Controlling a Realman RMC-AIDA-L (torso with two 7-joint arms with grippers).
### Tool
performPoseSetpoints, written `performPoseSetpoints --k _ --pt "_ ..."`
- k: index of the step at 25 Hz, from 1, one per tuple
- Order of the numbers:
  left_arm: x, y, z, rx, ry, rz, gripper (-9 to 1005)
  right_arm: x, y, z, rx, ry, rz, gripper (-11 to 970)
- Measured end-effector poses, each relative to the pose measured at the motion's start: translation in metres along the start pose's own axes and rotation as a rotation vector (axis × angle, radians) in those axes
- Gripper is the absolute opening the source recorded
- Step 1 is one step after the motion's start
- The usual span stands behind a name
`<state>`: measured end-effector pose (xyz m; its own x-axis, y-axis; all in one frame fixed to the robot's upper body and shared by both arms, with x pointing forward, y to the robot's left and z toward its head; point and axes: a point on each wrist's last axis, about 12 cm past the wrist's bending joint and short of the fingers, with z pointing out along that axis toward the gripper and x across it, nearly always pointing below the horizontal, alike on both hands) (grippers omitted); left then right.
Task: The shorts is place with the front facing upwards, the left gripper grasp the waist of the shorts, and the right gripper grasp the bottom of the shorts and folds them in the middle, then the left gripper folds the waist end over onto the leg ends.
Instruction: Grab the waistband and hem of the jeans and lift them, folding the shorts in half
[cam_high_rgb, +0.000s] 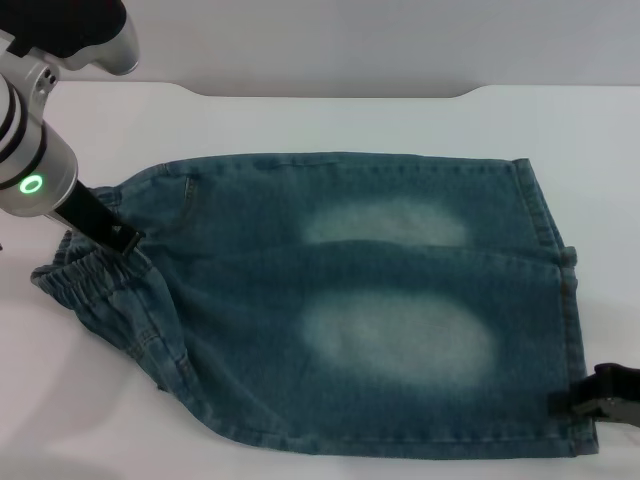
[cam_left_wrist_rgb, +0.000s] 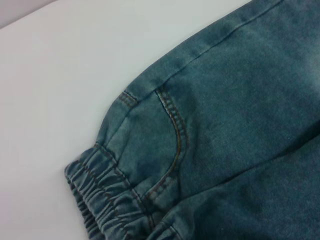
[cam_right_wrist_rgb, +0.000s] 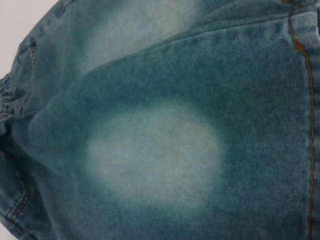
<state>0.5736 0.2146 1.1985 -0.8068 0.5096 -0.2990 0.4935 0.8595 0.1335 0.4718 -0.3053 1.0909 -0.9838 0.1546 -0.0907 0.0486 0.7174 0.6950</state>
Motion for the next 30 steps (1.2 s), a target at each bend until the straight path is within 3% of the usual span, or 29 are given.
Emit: performPoseSetpoints --k 7,12,23,29,30 --pt "0.000 0.000 0.000 0.000 0.001 0.005 33 -0.003 0.002 -0.002 -0.002 -0.006 0.010 -2" --pt "0.000 0.001 0.001 0.001 0.005 0.007 33 -0.004 -0.006 -0.013 0.068 -0.022 0.035 25" --pt "-0.007 -0.002 0.002 0.004 0.010 0.031 33 0.000 -0.011 -0.011 0.079 -0.008 0.064 212" --pt "-0.007 -0.002 0.003 0.006 0.015 0.032 33 0.001 -0.013 -0.003 0.057 0.016 0.083 448" --pt "-0.007 -0.002 0.004 0.006 0.015 0.032 33 0.000 -0.013 -0.002 0.057 0.017 0.081 545"
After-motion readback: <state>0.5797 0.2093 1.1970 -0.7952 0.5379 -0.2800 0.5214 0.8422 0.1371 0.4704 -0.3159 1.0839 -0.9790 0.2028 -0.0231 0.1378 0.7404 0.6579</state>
